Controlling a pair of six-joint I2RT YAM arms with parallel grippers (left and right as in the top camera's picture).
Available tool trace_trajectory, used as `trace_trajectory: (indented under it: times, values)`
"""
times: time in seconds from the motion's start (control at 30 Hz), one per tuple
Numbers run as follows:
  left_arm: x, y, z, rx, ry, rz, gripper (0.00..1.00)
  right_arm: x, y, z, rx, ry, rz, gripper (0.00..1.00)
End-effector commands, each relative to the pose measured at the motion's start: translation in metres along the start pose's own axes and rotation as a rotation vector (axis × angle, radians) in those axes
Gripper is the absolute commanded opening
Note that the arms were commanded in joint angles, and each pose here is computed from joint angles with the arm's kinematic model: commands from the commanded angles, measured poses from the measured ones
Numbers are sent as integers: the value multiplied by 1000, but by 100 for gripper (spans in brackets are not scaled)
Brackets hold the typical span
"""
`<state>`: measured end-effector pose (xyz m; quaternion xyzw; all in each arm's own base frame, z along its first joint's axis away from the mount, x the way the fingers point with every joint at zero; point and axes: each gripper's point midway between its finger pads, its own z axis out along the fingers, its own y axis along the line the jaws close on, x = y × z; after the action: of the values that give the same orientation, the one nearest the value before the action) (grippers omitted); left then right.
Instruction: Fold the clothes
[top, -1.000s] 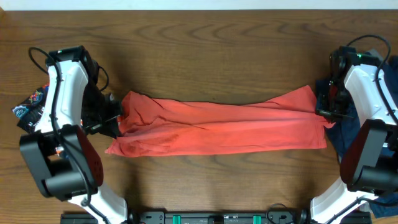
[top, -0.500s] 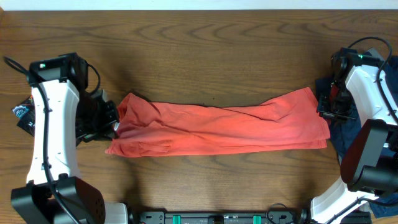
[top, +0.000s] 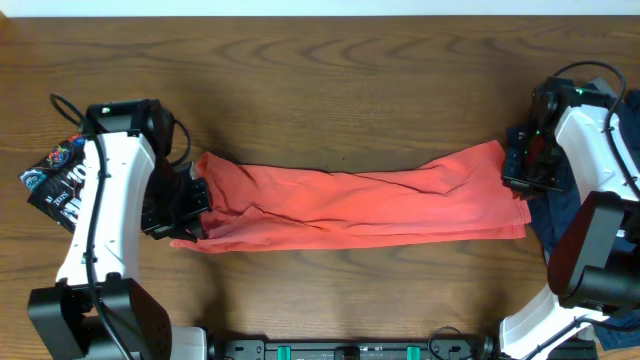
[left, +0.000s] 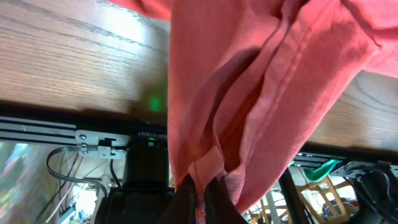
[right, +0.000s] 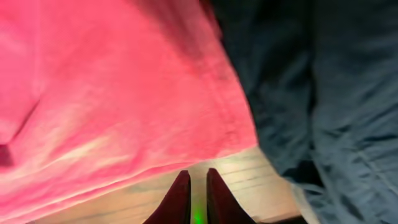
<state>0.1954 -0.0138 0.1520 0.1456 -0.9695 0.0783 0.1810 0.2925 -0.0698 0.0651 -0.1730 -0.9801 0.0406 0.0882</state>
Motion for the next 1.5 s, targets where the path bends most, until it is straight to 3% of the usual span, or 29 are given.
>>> trace_trajectory:
  times: [0.0,0.07,0.1,0.13,0.37,0.57,1.13,1.2,1.27,1.37,1.47]
  values:
    - [23,3,-3,-42,50,-5,6,12,5,10,-40,49,-26,9]
    - [22,9,-3,-73,41,-9,6,14,5,17,-39,54,-22,15]
    - [20,12,-3,-88,34,-24,6,12,5,21,-38,46,-12,27]
    - [19,12,-3,-93,30,-27,6,11,5,24,-33,37,-2,30]
    - [12,11,-3,-87,1,-22,6,-15,-14,32,79,-86,115,29]
    - [11,11,-3,-86,-5,-21,6,-18,-32,33,85,-88,183,31]
    - [10,11,-3,-85,-9,-20,6,2,-17,63,-86,-9,156,30]
    - [10,10,-3,-84,-9,-20,6,2,-17,63,-86,-11,157,21]
    - [10,10,-3,-85,-9,-20,6,1,-19,63,-78,-16,158,2]
    - [10,10,-3,-85,-9,-20,6,-3,-27,62,-31,-35,180,1]
    - [9,10,-3,-84,-12,-20,6,-11,-38,56,24,-63,214,8]
